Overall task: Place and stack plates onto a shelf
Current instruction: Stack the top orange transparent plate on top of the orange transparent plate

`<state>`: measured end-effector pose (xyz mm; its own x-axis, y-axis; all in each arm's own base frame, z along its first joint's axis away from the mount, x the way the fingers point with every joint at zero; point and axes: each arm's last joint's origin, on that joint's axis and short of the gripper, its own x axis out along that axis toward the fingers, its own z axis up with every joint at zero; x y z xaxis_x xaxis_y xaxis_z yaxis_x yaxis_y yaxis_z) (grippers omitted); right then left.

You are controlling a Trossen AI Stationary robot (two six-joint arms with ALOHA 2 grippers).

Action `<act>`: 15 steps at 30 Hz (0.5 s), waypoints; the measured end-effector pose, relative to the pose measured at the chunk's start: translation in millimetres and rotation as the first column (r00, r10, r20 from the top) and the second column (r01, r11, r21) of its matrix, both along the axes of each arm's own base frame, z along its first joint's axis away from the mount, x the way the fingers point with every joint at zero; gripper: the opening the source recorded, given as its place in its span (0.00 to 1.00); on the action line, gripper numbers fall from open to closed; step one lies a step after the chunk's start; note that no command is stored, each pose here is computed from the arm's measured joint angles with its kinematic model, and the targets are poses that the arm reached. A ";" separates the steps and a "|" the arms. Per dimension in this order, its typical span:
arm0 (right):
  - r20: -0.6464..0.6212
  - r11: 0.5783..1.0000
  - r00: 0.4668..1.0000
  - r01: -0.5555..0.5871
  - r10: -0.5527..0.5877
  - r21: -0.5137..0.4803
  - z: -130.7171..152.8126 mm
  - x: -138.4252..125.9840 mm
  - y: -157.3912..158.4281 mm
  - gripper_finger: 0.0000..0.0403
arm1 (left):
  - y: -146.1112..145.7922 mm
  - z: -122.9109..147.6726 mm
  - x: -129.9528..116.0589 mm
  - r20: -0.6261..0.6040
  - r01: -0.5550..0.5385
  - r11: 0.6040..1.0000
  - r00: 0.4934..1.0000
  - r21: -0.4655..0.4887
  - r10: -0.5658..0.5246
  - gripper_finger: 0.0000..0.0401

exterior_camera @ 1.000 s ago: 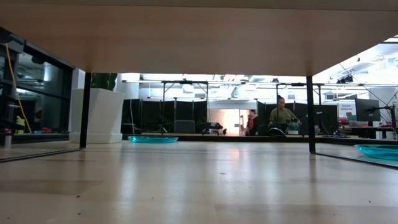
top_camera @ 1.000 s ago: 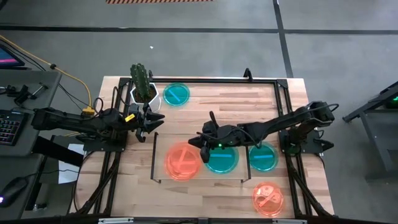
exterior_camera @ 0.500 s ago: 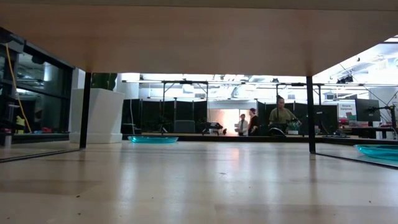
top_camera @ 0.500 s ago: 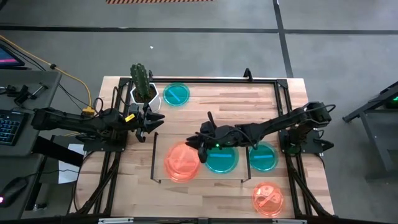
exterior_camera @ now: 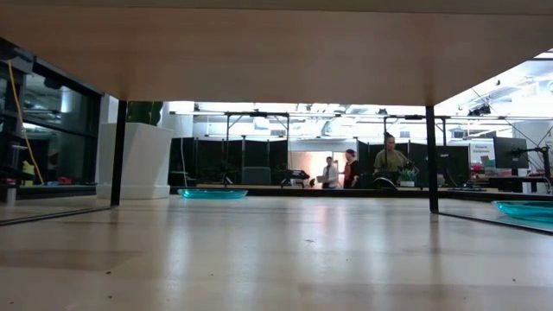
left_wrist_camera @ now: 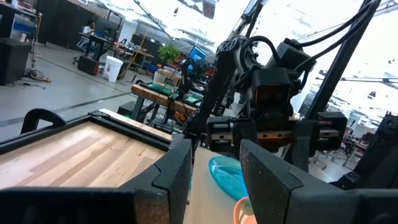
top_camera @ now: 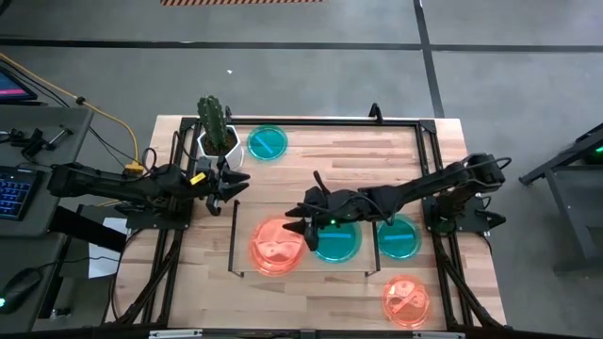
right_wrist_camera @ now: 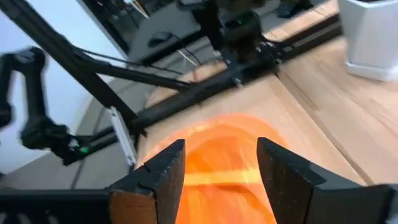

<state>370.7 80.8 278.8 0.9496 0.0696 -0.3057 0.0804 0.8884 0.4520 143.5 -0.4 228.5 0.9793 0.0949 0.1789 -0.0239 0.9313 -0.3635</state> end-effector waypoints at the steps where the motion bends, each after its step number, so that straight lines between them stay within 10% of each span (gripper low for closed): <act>1: -0.017 1.000 1.000 0.017 -0.017 -0.008 0.1 -1.9 -1.0 0.44 | 0.0 -0.3 0.0 -0.003 0.000 1.000 1.000 0.000 0.000 0.32; 11: -0.151 0.959 0.948 0.267 -0.279 -0.095 -7.2 -15.1 -11.3 0.04 | -0.3 -0.4 0.2 -0.003 0.013 1.000 1.000 -0.007 -0.013 0.32; 15: -0.179 0.961 0.944 0.264 -0.276 -0.084 -15.2 -13.3 -5.5 0.05 | -0.3 -0.4 0.2 -0.003 0.013 1.000 1.000 -0.006 -0.013 0.32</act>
